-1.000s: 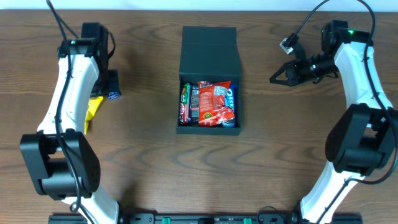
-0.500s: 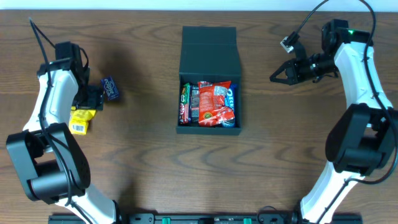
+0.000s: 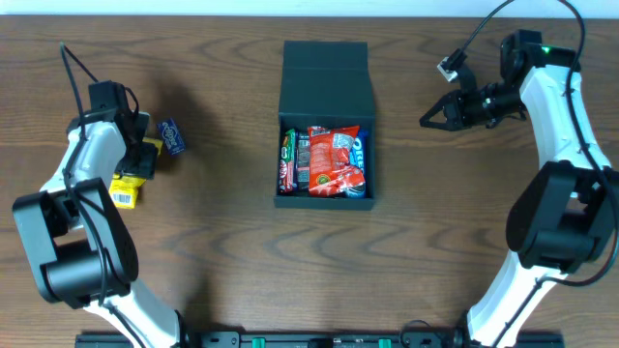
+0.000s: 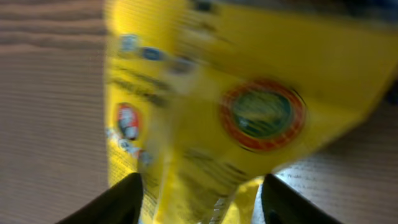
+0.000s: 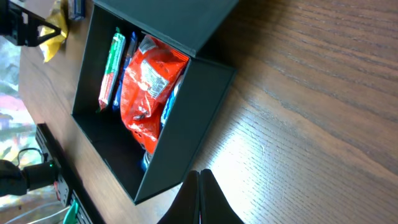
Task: Pack container
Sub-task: 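Move the left gripper back and grasp the yellow snack bag, then carry the yellow snack bag with the left gripper into the box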
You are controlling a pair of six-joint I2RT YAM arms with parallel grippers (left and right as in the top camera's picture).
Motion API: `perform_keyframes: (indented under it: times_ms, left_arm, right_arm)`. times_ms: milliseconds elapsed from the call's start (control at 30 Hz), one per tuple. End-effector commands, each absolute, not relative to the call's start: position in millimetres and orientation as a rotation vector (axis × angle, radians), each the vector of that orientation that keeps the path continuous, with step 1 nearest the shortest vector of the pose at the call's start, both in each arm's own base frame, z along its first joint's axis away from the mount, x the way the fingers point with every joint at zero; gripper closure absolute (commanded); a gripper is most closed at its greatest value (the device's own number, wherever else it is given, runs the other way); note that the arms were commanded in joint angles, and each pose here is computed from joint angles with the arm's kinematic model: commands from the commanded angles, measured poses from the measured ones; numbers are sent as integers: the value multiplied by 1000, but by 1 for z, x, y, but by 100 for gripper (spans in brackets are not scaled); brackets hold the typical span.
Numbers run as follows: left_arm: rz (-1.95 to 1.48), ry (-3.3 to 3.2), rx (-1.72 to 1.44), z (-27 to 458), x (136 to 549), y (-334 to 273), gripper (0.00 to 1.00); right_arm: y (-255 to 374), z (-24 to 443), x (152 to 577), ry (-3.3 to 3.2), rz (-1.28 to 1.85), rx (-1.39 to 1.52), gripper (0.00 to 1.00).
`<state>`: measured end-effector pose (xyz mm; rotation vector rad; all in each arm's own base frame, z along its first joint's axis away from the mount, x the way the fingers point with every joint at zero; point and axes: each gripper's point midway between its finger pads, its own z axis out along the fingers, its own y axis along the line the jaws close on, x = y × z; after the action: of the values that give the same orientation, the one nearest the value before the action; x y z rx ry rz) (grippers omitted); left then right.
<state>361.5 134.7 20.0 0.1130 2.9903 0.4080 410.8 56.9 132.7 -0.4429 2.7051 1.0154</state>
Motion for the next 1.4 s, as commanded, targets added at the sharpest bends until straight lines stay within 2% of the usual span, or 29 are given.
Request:
perform_keyframes:
  times_ms: [0,133,200,267,333,500,667,767,900,1100,1267,1367]
  left_arm:
    - [386,3029,113,6,356,134,57]
    - [380,3028,29,4,356,134,74]
    - [377,3023,-23,6,357,134,79]
    - [372,3019,-99,8,358,134,89]
    - [366,3015,-172,13,359,134,94]
    - [352,2978,-369,43,369,133,94]
    - [332,2877,-387,100,396,115,94]
    - [308,2790,-312,141,417,85,94]
    - [246,2678,-141,182,438,16,94]
    - [79,2638,-71,179,438,-103,94]
    - [-22,2663,-129,160,422,-173,94]
    - [-34,2677,-61,147,414,-205,94]
  right_arm:
    - [58,141,415,2682,1029,-425,98]
    - [58,141,415,2683,1029,-425,98]
    - [58,141,415,2683,1029,-425,99]
    - [58,141,415,2682,1029,-425,98]
    - [58,141,415,2682,1029,-426,98]
    - [57,141,415,2679,1027,-427,98]
    - [57,141,418,2669,1017,-432,98]
    - [57,142,419,2664,1013,-435,98]
    - [55,142,421,2659,1008,-433,98]
    - [41,142,430,2640,980,-369,99]
    - [18,143,437,2621,951,-296,99]
    - [8,143,437,2619,944,-265,99]
